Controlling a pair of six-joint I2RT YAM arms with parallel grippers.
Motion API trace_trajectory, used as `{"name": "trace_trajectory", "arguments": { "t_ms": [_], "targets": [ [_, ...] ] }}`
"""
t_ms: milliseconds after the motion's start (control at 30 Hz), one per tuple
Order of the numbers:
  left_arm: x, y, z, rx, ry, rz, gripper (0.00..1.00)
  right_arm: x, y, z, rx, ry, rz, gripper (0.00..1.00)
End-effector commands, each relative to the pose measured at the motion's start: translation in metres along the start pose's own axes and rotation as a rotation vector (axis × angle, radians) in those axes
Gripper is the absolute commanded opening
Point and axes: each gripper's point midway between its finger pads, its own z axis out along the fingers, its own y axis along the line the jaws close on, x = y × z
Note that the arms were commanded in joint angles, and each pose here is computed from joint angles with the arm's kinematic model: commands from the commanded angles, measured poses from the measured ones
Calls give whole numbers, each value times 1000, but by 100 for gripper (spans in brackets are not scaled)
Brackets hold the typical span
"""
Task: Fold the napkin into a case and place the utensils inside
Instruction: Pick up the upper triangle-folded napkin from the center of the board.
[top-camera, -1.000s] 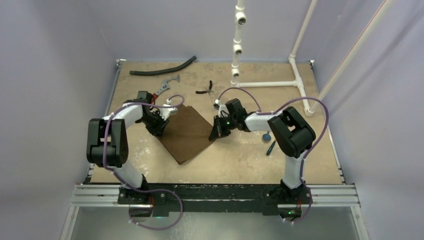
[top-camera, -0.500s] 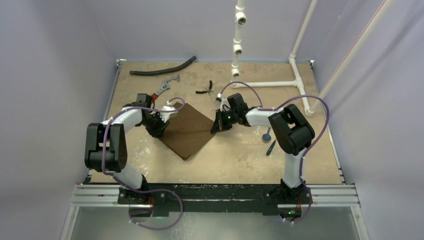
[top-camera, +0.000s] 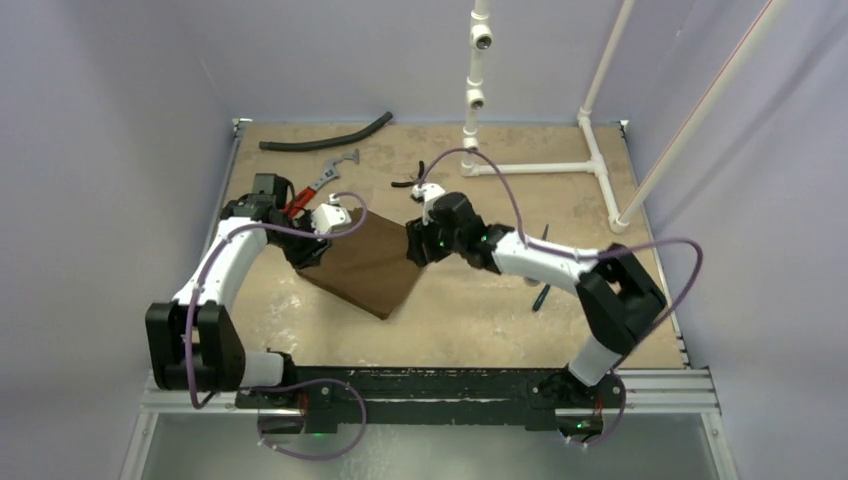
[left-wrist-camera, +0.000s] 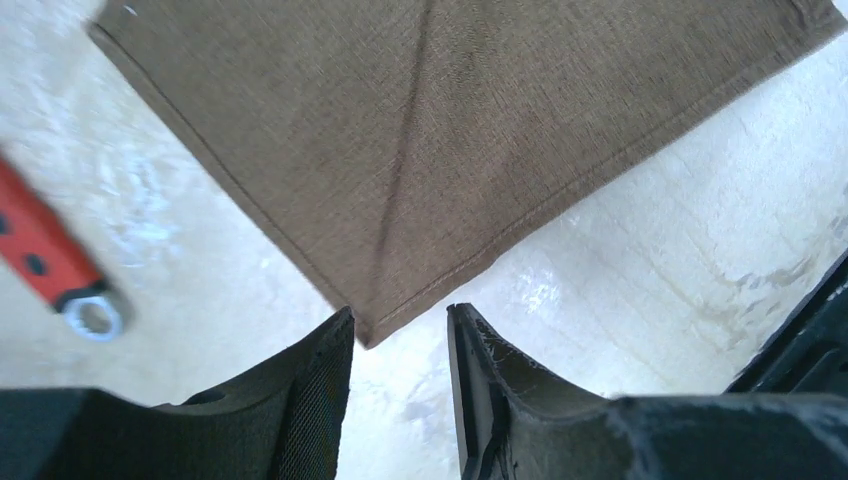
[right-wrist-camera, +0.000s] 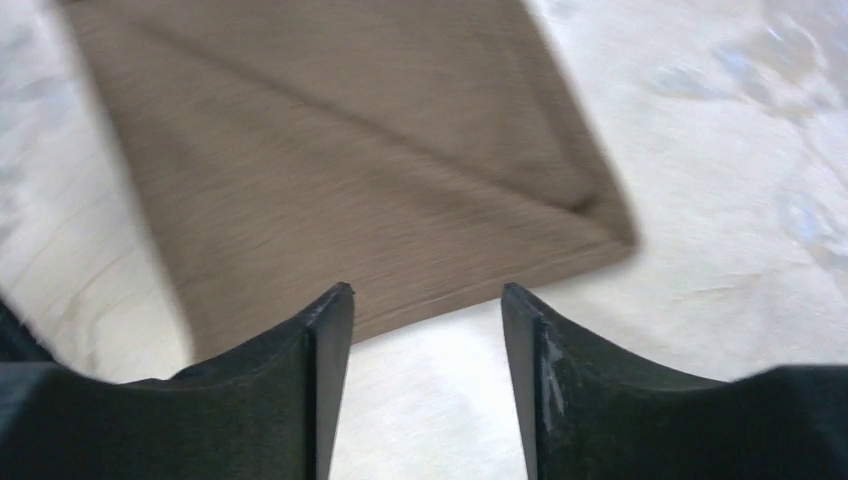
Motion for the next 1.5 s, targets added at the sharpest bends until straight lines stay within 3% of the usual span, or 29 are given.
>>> {"name": "trace_trajectory", "arguments": {
  "t_ms": [0, 67, 233, 367, 567, 933, 1067, 1467],
  "targets": [
    [-7, -20, -18, 36, -83, 224, 41, -6, 57, -34, -39, -218, -207, 66],
    [4, -27, -12, 54, -69, 307, 41, 15, 74, -35, -84, -239, -260, 73],
    [9, -20, -5, 29, -65, 411, 41, 46, 114, -33, -149, -294, -405, 75],
    [-1, 2, -13, -14, -131, 325, 41, 55, 145, -36, -207, -390, -568, 77],
    [14, 9, -12, 41, -131, 252, 41, 73, 171, -22, -266, -358, -671, 78],
    [29, 6, 3, 53, -114, 443, 41, 92, 147, 11, -119, -275, -737, 74],
    [31, 4, 8, 54, -106, 458, 43, 95, 136, 11, -73, -268, -709, 66],
    [46, -2, 9, 46, -47, 523, 43, 118, 120, 12, -45, -162, -703, 61]
  ]
}}
